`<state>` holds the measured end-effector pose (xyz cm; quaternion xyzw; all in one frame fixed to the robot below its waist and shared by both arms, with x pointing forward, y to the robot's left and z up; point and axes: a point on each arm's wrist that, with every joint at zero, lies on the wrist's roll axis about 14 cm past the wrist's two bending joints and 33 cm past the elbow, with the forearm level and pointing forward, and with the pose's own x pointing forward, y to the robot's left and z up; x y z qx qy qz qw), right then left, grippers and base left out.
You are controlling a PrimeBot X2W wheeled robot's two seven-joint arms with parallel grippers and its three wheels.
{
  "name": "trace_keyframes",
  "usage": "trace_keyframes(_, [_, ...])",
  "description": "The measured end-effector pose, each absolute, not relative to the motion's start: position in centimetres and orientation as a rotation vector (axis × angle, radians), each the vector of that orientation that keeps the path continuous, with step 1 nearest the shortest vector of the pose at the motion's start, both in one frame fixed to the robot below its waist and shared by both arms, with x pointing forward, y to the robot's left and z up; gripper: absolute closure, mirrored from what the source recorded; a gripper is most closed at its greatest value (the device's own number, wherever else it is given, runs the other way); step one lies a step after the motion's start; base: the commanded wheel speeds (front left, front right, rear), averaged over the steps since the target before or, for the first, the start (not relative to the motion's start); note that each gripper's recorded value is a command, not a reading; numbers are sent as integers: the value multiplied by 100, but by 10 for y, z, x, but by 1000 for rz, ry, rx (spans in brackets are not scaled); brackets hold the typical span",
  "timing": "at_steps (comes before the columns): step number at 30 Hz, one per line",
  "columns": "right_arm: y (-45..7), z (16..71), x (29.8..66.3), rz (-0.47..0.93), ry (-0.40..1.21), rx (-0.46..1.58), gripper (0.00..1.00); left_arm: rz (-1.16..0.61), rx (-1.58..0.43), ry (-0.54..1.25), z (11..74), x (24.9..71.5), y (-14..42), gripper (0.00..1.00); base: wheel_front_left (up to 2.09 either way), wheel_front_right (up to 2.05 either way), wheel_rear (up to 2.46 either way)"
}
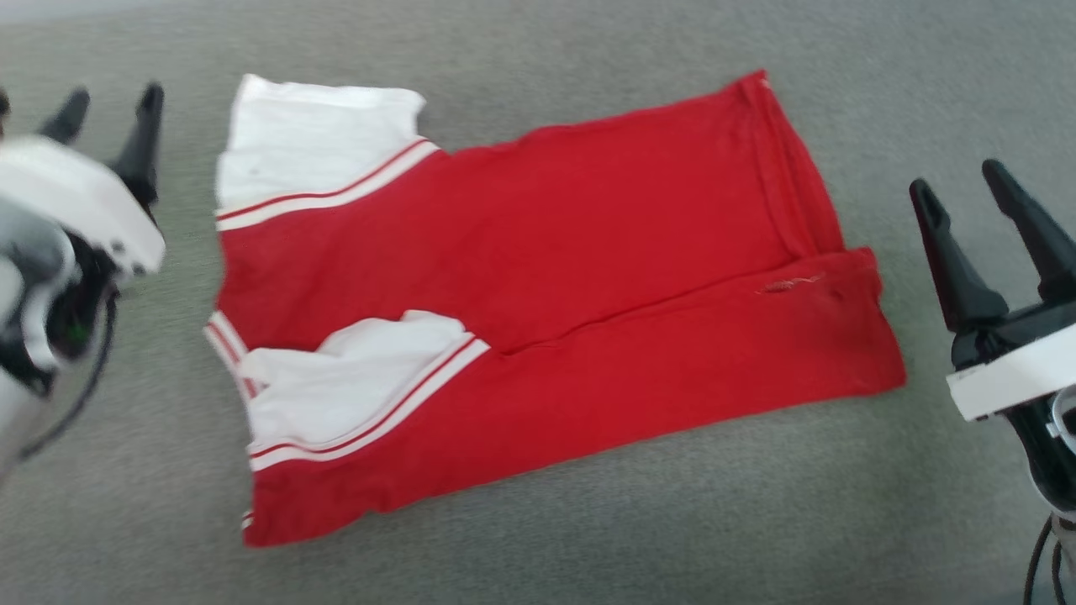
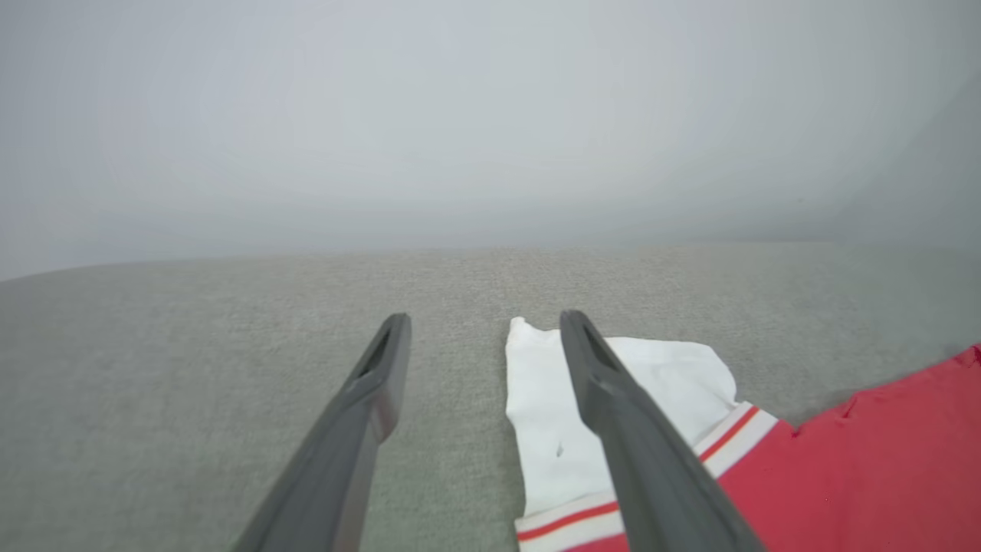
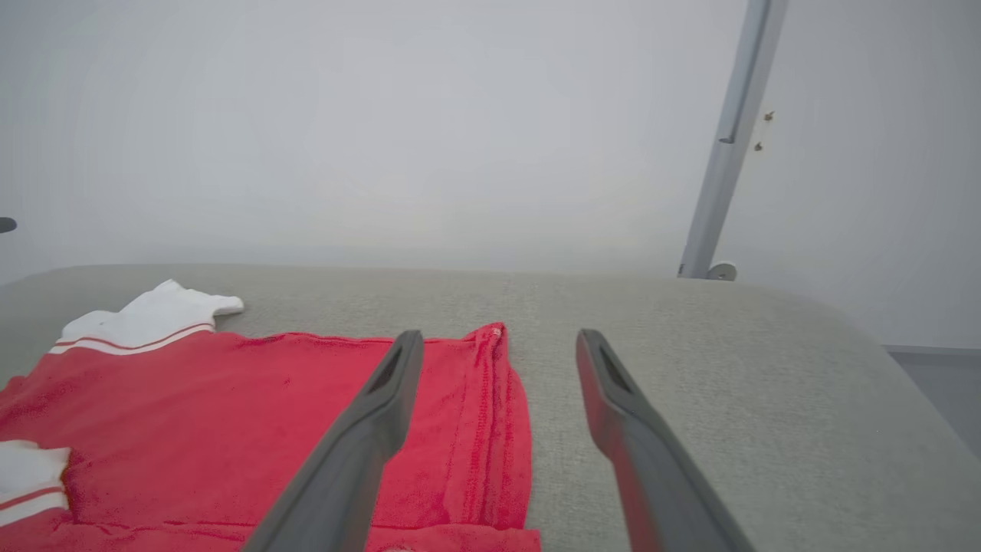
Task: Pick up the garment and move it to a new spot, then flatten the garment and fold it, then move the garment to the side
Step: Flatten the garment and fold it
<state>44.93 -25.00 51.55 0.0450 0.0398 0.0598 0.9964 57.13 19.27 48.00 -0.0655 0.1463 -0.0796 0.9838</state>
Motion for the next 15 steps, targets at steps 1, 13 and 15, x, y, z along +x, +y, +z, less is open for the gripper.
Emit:
trace_keyframes(1, [-254, 516, 449, 106, 71, 89, 0, -173, -119, 307, 481, 582, 187, 0, 0, 0, 0])
trace_keyframes(13, [-283, 483, 441, 18, 156, 84, 0, -254, -15, 917, 396, 631, 142, 0, 0, 0, 0])
trace_keyframes(15, [-284, 475, 441, 16, 178, 85, 0, -250, 8, 1001, 382, 630, 142, 0, 0, 0, 0])
